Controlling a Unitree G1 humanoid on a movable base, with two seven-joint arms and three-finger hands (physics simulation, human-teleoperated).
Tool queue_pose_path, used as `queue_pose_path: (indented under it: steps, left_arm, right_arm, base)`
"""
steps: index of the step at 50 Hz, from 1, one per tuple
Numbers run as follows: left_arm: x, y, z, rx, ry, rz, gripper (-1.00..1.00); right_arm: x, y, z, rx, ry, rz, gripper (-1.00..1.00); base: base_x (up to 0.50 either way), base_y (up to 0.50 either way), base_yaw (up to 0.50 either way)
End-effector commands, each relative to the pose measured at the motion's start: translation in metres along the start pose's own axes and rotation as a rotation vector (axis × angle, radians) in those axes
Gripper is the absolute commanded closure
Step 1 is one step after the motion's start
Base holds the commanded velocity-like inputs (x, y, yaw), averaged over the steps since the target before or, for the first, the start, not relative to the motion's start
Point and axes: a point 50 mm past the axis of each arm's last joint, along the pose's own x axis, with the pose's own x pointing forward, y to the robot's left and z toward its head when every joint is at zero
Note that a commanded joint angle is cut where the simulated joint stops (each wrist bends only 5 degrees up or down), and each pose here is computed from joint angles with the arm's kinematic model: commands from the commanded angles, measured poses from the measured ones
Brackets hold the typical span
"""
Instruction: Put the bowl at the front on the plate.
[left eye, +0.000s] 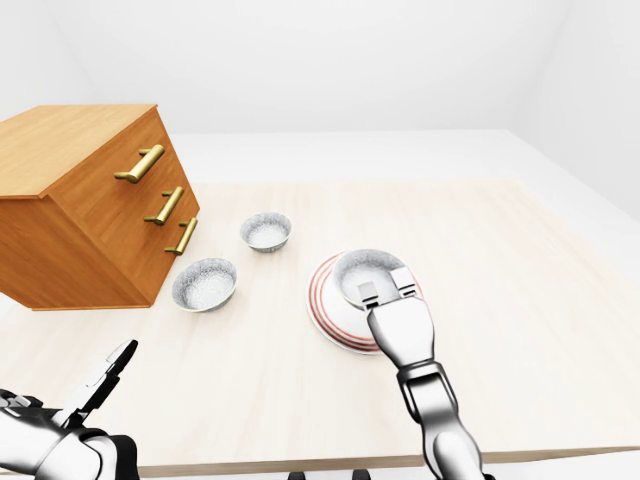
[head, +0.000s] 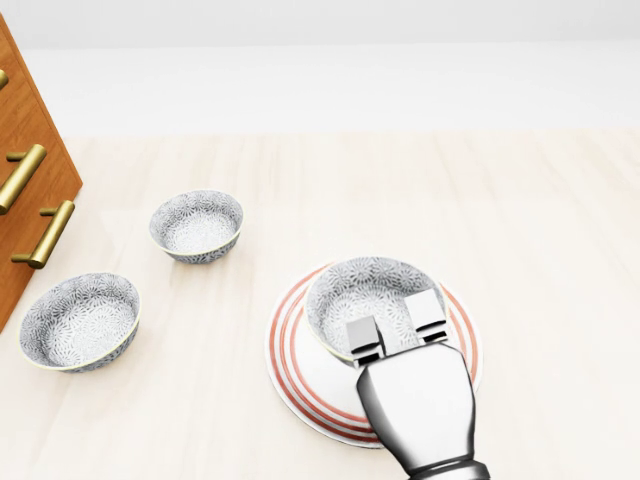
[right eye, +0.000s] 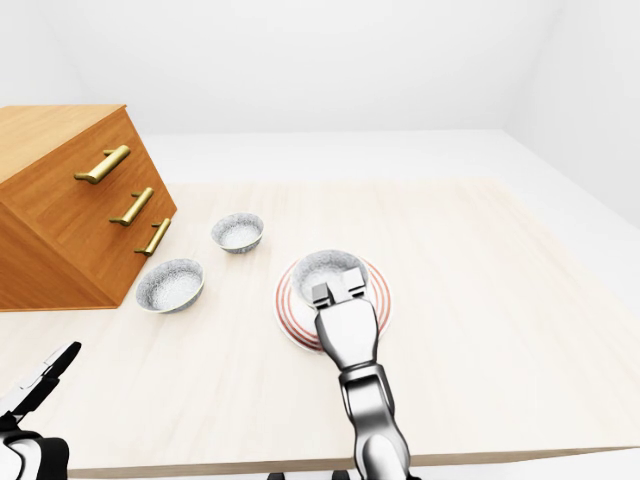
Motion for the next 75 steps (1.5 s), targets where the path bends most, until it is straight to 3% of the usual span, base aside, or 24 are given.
queue_pose_path:
  steps: [1, 36, 42, 48, 54, 59, 67, 75]
  left_arm:
    - [0.000, 0.000, -0.001, -0.002, -0.002, -0.001, -1.00]
    - [0.000, 0.002, 0.002, -0.002, -0.004, 0.003, -1.00]
    - [0.000, 0.001, 0.002, -0.003, -0.004, 0.003, -1.00]
    - [0.000, -0.001, -0.001, -0.003, -0.005, -0.002, -1.00]
    - [0.001, -0.002, -0.003, -0.002, -0.005, -0.007, -1.00]
    - [0.001, -0.002, -0.004, 0.000, -0.006, -0.009, -1.00]
    - [-0.001, 0.001, 0.004, 0.000, -0.007, -0.004, -1.00]
    - [0.000, -0.001, -0.001, -0.003, -0.011, -0.003, -1.00]
  right_arm:
    - [0.000, -0.006, -0.012, 0.131, 0.099, -0.085, 1.00]
    - [0.008, 0.015, -0.001, 0.289, 0.089, -0.111, 1.00]
    - [0.004, 0.020, 0.003, 0.212, 0.052, -0.069, 1.00]
    - [0.002, 0.025, 0.002, 0.246, 0.074, -0.075, 1.00]
    - [0.003, 0.021, -0.001, 0.137, 0.049, -0.045, 1.00]
    - [0.002, 0.024, -0.002, 0.155, 0.063, -0.042, 1.00]
    - [0.006, 0.023, -0.003, 0.014, 0.032, 0.003, 1.00]
    - [0.007, 0.028, 0.001, 0.081, 0.037, -0.014, 1.00]
  base:
    - [0.00, 0.00, 0.00]
    - [0.00, 0.00, 0.00]
    - [0.00, 0.00, 0.00]
    - [0.00, 0.00, 0.00]
    - [0.00, 0.00, 0.00]
    - [0.00, 0.00, 0.00]
    - [0.00, 0.00, 0.00]
    - [0.00, 0.00, 0.00]
